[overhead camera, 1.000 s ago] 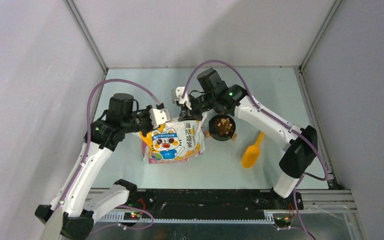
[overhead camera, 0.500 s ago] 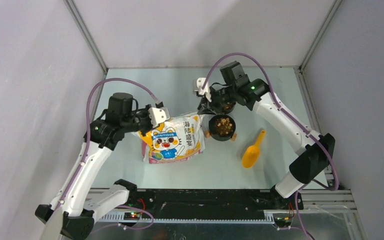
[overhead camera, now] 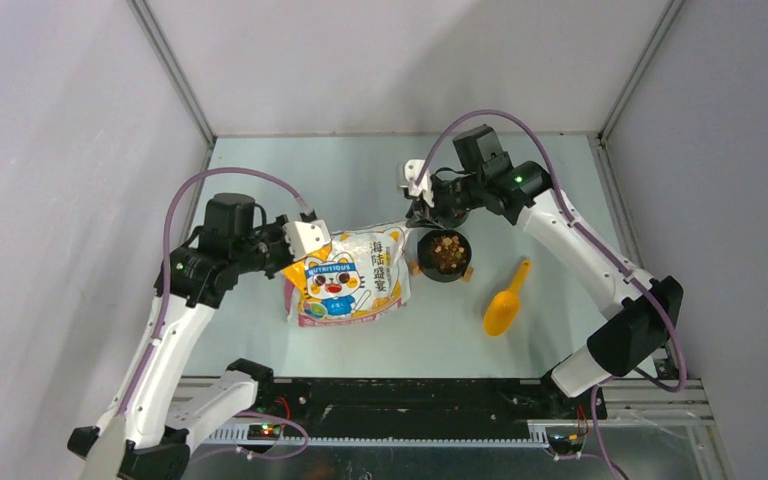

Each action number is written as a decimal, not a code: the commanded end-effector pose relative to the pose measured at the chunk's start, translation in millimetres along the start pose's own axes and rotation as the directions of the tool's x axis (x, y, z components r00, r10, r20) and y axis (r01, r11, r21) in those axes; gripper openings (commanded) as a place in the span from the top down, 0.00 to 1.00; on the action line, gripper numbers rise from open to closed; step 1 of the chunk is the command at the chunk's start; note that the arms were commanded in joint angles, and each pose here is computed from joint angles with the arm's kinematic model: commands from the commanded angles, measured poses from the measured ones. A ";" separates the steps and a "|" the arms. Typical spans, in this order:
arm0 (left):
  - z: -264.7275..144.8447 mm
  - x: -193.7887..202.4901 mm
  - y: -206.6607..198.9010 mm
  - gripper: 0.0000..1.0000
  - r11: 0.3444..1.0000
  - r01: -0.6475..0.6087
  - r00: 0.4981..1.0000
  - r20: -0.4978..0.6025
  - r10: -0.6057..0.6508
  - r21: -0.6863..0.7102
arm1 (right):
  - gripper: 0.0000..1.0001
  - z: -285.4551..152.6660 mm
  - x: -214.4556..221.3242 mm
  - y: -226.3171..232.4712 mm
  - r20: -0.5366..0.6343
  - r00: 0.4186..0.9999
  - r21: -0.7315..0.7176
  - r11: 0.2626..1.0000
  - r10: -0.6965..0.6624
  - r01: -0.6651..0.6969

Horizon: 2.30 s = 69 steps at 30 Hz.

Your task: Serve the pet food

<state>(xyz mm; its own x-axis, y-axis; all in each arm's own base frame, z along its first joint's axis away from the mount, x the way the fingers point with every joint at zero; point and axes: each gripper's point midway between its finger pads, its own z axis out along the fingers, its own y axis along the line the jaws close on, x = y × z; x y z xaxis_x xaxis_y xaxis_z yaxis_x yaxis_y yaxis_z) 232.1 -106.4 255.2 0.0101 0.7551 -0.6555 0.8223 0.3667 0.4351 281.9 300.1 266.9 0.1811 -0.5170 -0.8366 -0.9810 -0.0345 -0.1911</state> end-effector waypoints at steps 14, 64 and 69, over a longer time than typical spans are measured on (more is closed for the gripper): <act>-13.3 -26.2 21.8 1.00 0.995 0.081 0.994 0.074 -0.077 -0.057 | 0.60 45.0 -61.1 -13.9 0.028 0.938 0.142 0.930 -0.346 0.339; 24.0 -56.7 15.3 0.51 0.966 -0.258 0.943 0.227 0.244 0.034 | 0.61 40.7 -39.5 -20.2 -0.149 0.882 0.257 0.844 -0.447 0.471; 35.3 -65.2 21.9 0.65 0.958 -0.287 0.929 0.252 0.273 0.022 | 0.79 36.5 -46.4 -20.3 -0.059 0.945 0.148 0.933 -0.322 0.327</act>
<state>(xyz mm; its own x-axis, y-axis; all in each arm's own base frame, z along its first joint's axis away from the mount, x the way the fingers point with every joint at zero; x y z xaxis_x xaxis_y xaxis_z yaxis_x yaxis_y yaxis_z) 255.6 -155.2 263.1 0.2659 0.6935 -0.6696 0.8544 0.1521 0.4968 291.5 357.0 267.3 0.5576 -0.5700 -0.6035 -0.7732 -0.0922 -0.6274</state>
